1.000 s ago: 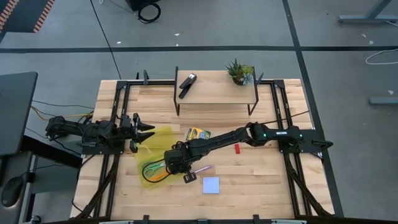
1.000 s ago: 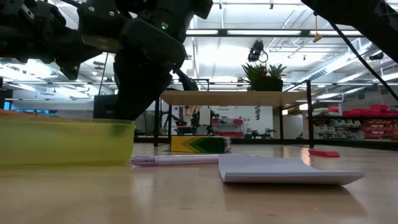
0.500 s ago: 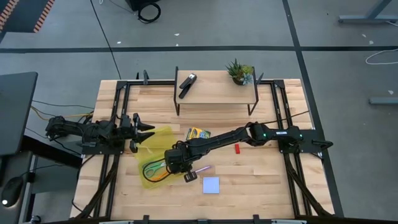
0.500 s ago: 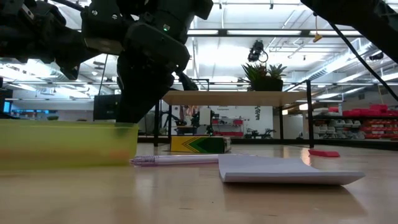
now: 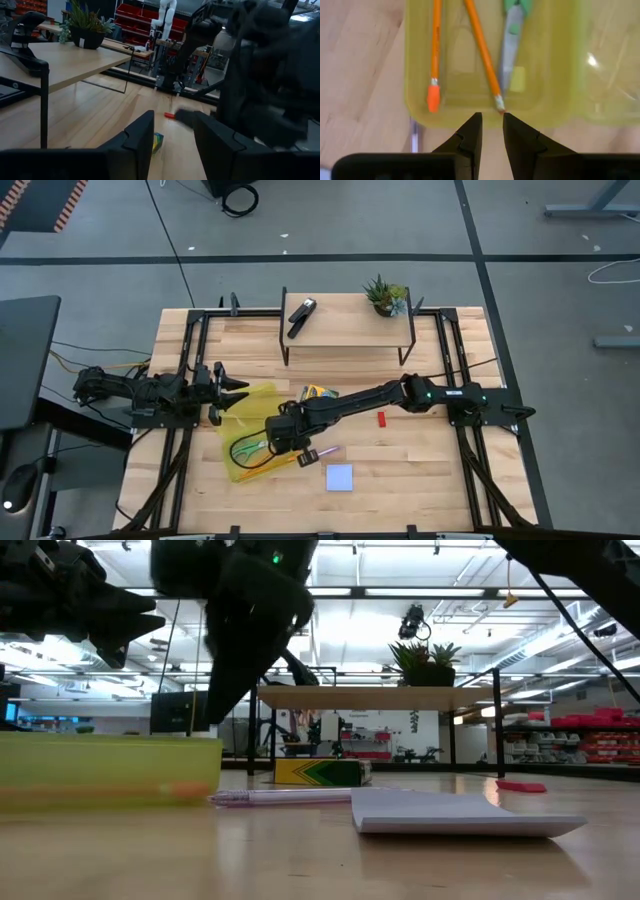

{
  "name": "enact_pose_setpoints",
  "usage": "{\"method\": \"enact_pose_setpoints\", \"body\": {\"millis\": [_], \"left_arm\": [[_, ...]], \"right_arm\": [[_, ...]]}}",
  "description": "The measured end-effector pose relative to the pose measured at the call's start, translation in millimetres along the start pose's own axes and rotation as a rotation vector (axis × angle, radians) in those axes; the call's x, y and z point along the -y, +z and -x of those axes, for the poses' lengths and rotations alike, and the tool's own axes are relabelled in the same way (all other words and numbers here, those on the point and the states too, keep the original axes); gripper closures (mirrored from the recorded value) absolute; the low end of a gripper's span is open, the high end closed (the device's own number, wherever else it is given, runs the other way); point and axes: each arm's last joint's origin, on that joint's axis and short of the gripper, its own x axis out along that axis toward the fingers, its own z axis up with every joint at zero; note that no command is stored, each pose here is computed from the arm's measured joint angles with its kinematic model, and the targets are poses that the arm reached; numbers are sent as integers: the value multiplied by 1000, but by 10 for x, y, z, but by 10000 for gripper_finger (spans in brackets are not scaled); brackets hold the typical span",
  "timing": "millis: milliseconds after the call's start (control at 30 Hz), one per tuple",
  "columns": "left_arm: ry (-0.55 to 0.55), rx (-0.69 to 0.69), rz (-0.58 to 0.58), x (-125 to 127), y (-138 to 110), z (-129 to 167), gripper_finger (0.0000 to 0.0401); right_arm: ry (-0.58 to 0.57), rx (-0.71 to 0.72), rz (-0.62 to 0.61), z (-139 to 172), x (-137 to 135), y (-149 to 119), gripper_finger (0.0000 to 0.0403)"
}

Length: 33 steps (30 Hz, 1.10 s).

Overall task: Pack school essentials
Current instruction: Put the purple pen into the yellow supply box

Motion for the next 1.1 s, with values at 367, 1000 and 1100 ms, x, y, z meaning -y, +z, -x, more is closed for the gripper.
{"method": "enact_pose_setpoints", "body": {"millis": [367, 1000, 1100], "left_arm": [[0, 0, -1, 0, 0, 0, 249], [1, -1, -1, -1, -2, 0, 251], [0, 0, 0, -1, -1, 0, 256]], "right_arm": [[71, -88, -97, 290, -116, -89, 318], [98, -397, -186, -269, -551, -552, 238], [82, -396, -173, -268, -554, -552, 236]]}}
